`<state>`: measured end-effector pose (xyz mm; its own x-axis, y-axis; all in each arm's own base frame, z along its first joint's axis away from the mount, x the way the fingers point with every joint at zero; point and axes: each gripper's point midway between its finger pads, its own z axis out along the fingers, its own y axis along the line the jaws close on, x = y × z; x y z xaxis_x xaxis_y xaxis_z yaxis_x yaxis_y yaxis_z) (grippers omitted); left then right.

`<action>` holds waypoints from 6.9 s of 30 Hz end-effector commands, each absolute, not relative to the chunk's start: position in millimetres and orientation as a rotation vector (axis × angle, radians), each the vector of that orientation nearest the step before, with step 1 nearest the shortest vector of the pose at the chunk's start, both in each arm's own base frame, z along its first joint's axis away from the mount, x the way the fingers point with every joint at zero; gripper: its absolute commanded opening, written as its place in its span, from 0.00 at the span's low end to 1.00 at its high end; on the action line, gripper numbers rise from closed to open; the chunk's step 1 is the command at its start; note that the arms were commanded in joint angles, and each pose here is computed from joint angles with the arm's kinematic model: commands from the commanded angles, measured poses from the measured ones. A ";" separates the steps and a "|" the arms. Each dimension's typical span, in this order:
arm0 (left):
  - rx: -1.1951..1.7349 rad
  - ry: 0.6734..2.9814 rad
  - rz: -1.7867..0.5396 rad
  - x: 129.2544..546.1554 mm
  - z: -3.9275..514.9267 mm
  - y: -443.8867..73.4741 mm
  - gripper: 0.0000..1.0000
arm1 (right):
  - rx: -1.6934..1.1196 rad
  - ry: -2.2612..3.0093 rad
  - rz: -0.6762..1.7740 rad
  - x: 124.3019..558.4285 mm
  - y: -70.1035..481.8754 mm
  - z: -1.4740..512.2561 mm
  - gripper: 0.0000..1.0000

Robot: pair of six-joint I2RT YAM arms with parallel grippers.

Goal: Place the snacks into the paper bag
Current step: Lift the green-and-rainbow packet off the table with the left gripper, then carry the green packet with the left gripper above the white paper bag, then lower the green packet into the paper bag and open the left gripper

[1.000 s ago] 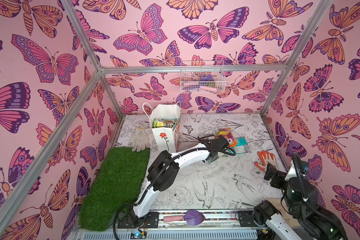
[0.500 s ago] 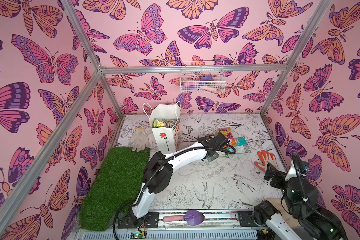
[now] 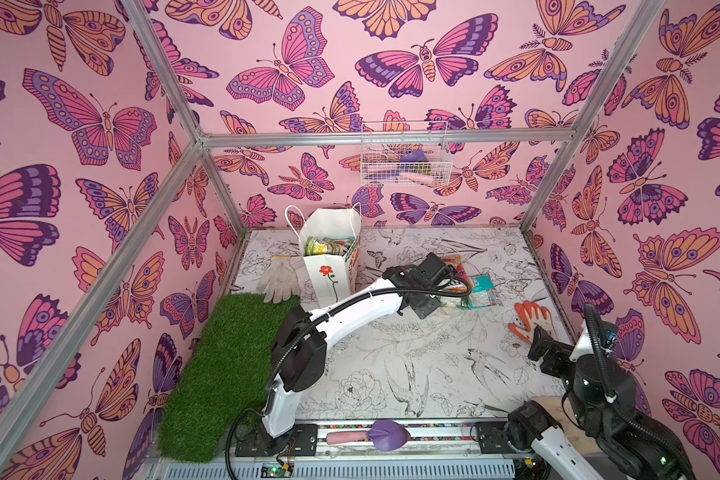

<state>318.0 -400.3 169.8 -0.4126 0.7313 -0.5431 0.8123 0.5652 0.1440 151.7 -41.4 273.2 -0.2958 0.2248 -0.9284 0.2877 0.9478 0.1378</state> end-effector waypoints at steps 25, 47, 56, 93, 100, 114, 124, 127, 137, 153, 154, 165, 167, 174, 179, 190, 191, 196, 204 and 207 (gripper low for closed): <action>0.905 2.078 -0.933 307.3 279.9 -383.6 0.00 | 0.379 1.874 -0.074 150.9 -43.8 273.7 0.99; 0.717 1.913 -0.966 318.5 345.1 -332.1 0.00 | 0.380 1.874 -0.075 150.8 -44.0 273.4 0.99; 0.645 1.861 -0.989 320.1 365.6 -310.0 0.00 | 0.380 1.874 -0.075 150.9 -43.8 273.5 0.99; 0.441 1.691 -0.925 320.6 437.5 -227.9 0.00 | 0.371 1.891 -0.079 153.8 -41.4 271.7 0.99; 0.390 1.676 -0.909 322.4 445.1 -210.7 0.00 | 0.373 1.887 -0.078 153.2 -41.9 272.4 0.99; 0.285 1.682 -0.883 331.0 446.4 -177.9 0.00 | 0.375 1.885 -0.078 152.7 -42.5 272.2 0.99; 0.207 1.711 -0.894 344.3 440.2 -160.0 0.00 | 0.376 1.884 -0.079 152.9 -42.5 272.2 0.99; 0.191 1.725 -0.904 348.4 436.7 -157.3 0.00 | 0.375 1.884 -0.078 152.8 -42.5 272.2 0.99; 0.132 1.773 -0.959 361.9 425.3 -149.7 0.00 | 0.375 1.886 -0.078 153.1 -42.2 272.1 0.99; 0.072 1.879 -1.014 380.2 401.3 -149.6 0.00 | 0.374 1.885 -0.077 152.7 -42.3 272.0 0.99; 0.071 1.884 -1.019 381.2 400.0 -149.7 0.00 | 0.374 1.886 -0.077 152.8 -42.2 271.9 0.99; 0.056 1.931 -1.026 385.6 390.4 -149.2 0.00 | 0.374 1.885 -0.075 153.0 -41.9 272.2 0.99; 0.056 1.932 -1.027 385.4 390.7 -149.5 0.00 | 0.374 1.884 -0.075 153.1 -41.9 272.3 0.99; 0.071 1.935 -1.049 385.1 391.4 -152.2 0.00 | 0.374 1.884 -0.075 153.0 -41.9 272.3 0.99; 0.063 1.948 -1.048 386.4 387.8 -151.8 0.00 | 0.374 1.885 -0.075 153.1 -41.8 272.2 0.99; 0.051 1.960 -1.048 386.4 386.7 -151.4 0.29 | 0.374 1.884 -0.074 153.1 -41.9 272.3 0.99; 0.057 1.958 -1.050 385.6 387.8 -151.6 0.32 | 0.373 1.885 -0.074 153.2 -41.7 272.0 0.99; 0.056 1.950 -1.046 382.4 390.4 -150.5 0.33 | 0.371 1.886 -0.074 153.4 -41.4 272.1 0.99; 0.098 1.938 -1.070 375.5 396.1 -157.3 0.37 | 0.369 1.889 -0.073 154.0 -40.6 272.0 0.99; 0.098 1.938 -1.071 375.5 396.2 -158.0 0.39 | 0.368 1.890 -0.072 154.2 -40.4 272.1 0.99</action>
<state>383.7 -154.5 375.8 -0.6325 -0.3340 -0.6988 0.3917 0.6404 -0.6606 152.5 -40.9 270.8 -0.3027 0.2216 -0.9270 0.2884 0.9483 0.1326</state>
